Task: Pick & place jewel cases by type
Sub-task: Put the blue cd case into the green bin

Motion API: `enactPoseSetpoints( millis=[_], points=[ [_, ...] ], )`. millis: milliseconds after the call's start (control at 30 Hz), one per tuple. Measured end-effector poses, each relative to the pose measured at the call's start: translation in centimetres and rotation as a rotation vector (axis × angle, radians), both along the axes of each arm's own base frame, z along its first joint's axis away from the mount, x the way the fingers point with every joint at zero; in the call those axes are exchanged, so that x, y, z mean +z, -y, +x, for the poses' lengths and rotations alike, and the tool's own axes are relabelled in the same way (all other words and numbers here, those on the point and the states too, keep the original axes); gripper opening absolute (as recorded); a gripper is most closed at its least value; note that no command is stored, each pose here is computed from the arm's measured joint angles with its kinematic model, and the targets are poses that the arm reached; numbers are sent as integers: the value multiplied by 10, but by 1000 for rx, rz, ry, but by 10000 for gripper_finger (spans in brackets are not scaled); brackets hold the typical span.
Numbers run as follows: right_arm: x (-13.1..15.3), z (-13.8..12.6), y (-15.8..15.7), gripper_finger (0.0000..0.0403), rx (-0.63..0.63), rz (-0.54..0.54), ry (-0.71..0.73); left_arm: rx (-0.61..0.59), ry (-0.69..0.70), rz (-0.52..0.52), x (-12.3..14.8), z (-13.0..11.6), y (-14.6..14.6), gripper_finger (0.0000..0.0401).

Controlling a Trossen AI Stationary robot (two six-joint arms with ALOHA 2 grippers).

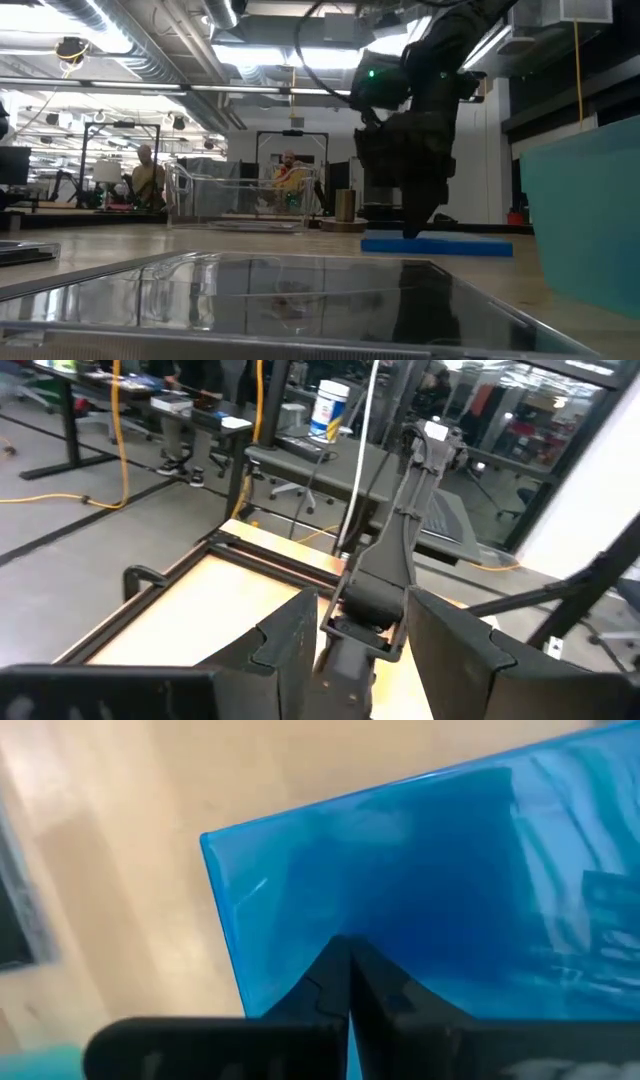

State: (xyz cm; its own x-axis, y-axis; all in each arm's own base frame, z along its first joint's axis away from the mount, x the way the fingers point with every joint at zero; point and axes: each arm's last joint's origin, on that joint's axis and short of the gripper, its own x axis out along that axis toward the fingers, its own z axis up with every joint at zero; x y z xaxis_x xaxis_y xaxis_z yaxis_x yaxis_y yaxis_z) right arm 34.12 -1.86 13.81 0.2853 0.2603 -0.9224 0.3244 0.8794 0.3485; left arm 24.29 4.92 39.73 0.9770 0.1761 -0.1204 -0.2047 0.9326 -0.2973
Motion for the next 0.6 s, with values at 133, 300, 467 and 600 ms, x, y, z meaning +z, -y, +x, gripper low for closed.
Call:
enactPoseSetpoints(
  millis=[133, 300, 467, 600],
  points=[
    [-4, 7, -21, 3, -17, 27, 18, -37, 1, -5, 0, 0, 1, 145],
    [-16, 15, -44, 3, -2, 94, 35, -77, 0, -10, 0, 0, 2, 145],
    [-6, 22, -50, 3, -23, 77, 68, -116, -4, -16, -1, 0, 3, 145],
    [14, 28, -45, 3, -2, -35, 94, -128, -2, -17, -1, 0, 4, 145]
  ],
)
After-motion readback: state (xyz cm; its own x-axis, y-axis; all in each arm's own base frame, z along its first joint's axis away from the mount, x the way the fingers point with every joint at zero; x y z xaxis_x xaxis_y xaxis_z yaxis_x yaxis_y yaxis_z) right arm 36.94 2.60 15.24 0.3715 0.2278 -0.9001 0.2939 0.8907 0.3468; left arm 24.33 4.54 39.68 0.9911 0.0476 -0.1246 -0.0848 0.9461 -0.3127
